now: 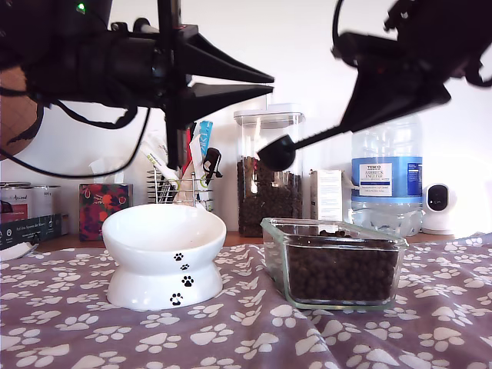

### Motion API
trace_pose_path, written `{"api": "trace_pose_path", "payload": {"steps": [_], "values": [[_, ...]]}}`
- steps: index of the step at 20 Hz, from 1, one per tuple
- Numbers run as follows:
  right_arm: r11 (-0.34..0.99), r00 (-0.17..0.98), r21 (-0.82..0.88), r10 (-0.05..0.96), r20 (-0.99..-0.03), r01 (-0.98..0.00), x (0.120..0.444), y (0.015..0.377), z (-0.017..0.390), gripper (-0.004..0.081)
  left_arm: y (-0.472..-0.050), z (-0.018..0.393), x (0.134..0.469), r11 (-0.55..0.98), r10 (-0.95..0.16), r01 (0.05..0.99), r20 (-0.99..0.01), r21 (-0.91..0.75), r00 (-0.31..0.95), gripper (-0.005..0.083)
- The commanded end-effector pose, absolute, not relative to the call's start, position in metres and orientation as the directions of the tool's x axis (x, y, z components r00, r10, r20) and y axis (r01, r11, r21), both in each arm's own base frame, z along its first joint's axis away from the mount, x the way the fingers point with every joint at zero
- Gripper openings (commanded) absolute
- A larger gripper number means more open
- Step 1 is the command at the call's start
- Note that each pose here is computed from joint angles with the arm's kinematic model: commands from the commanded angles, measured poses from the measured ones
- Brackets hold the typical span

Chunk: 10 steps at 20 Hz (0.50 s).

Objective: Measure one spoon of cat food and pour it into the food bowl

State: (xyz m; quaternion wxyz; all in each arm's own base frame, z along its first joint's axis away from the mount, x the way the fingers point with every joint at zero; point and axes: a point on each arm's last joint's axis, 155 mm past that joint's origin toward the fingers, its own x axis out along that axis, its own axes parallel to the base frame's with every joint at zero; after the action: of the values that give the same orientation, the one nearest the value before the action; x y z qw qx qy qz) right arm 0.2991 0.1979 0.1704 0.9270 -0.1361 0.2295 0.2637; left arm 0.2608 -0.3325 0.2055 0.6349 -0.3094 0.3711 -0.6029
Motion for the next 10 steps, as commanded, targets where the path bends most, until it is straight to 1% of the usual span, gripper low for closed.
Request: {"api": "trace_pose_path", "payload": {"steps": [1, 3, 6, 8, 10], "values": [[0.799, 0.717, -0.164, 0.403, -0.569, -0.579, 0.292, 0.193, 0.164, -0.0013, -0.323, 0.206, 0.258, 0.131, -0.990, 0.586, -0.141, -0.800, 0.029, -0.0019], [0.772, 0.695, -0.210, 0.371, -0.616, -0.599, 0.287, 0.186, 0.164, -0.0013, -0.312, 0.198, 0.254, 0.212, -0.974, 0.625, -0.217, -0.751, 0.069, -0.0019], [0.758, 0.704, -0.275, 0.320, -0.634, -0.592, 0.289, 0.175, 0.175, -0.0013, -0.290, 0.184, 0.248, 0.364, -0.920, 0.681, -0.359, -0.636, 0.157, -0.0019], [0.728, 0.706, -0.333, 0.284, -0.649, -0.600, 0.288, 0.168, 0.181, -0.0013, -0.270, 0.175, 0.247, 0.474, -0.858, 0.706, -0.457, -0.527, 0.235, -0.0019], [0.690, 0.698, -0.386, 0.243, -0.673, -0.612, 0.288, 0.162, 0.182, -0.0013, -0.247, 0.169, 0.248, 0.576, -0.778, 0.711, -0.538, -0.404, 0.324, -0.0019]]}}
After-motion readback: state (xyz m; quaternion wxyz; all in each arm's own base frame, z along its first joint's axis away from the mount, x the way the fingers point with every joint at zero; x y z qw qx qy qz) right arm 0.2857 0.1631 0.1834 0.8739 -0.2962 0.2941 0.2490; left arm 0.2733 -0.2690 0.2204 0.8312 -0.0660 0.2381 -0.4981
